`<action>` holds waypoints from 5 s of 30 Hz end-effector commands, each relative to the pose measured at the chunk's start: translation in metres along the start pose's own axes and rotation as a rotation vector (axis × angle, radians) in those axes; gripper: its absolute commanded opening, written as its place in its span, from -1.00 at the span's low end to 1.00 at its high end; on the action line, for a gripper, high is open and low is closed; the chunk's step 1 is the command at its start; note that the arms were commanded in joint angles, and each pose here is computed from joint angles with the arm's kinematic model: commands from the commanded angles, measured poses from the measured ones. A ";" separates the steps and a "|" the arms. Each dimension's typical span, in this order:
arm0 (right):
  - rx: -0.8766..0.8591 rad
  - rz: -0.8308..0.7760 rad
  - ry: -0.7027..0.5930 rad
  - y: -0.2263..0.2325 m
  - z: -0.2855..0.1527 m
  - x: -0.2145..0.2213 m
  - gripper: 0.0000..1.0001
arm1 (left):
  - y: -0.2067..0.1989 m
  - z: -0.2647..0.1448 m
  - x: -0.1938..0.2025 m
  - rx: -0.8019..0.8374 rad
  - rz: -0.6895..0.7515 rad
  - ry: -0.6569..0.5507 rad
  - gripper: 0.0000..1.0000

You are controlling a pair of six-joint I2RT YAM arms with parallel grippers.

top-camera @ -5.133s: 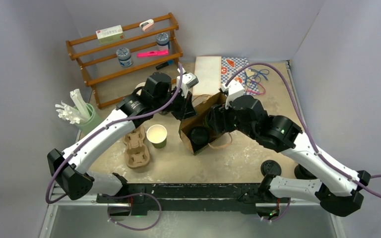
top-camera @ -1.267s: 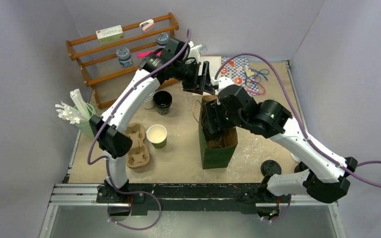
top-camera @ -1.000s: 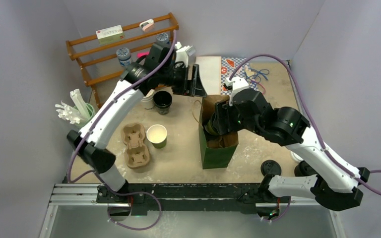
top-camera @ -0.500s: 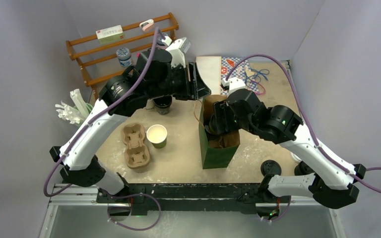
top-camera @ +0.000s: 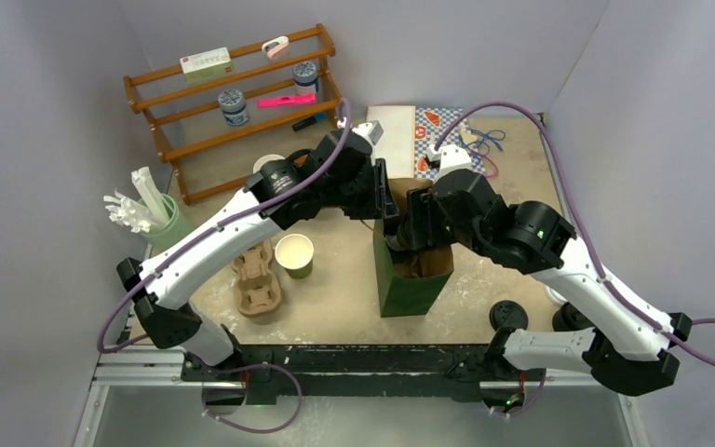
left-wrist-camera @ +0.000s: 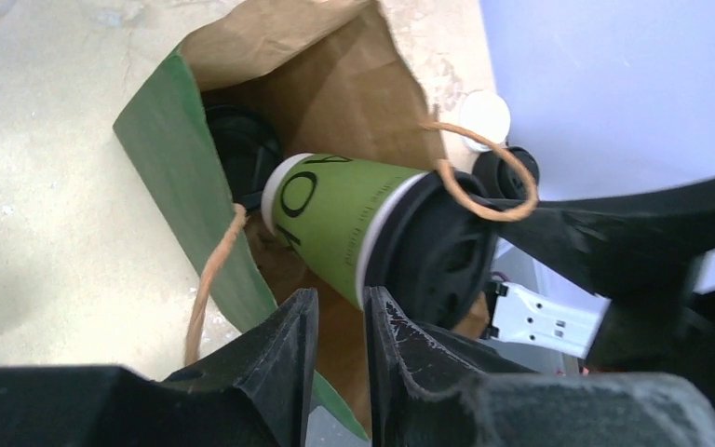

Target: Pack the takeout coffee

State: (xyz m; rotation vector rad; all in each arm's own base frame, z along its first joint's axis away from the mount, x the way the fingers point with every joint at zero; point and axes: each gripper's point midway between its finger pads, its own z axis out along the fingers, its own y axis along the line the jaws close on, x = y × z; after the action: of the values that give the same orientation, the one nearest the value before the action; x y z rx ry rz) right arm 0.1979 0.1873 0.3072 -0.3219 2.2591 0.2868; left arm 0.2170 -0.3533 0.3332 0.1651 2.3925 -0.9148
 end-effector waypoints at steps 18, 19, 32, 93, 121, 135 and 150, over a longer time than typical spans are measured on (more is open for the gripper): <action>0.078 0.032 0.053 -0.008 0.011 0.015 -0.93 | 0.053 0.043 0.013 -0.178 -0.038 0.054 0.00; 0.097 0.037 0.044 -0.010 0.012 0.013 -0.93 | 0.054 0.046 0.013 -0.182 -0.035 0.055 0.00; 0.054 0.071 0.092 0.006 0.007 0.006 -1.00 | 0.063 0.050 0.005 -0.204 -0.117 -0.028 -0.97; -0.023 -0.078 -0.107 -0.009 0.046 0.047 -1.00 | 0.032 0.011 -0.022 0.178 0.132 -0.512 -1.00; 0.009 -0.053 -0.015 0.001 0.114 0.100 -1.00 | 0.014 0.018 0.017 0.372 0.302 -0.404 -1.00; -0.035 0.020 -0.087 0.003 0.121 0.107 -1.00 | 0.038 0.005 0.033 0.298 0.325 -0.349 -1.00; -0.006 -0.032 -0.139 -0.005 0.121 0.100 -1.00 | 0.042 0.000 0.039 0.290 0.362 -0.325 -1.00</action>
State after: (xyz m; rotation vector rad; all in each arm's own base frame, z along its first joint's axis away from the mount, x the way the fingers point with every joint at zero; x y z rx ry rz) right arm 0.2156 0.2133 0.1567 -0.3256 2.1187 0.3615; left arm 0.2053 -0.3279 0.2709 0.4599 1.8889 -0.9958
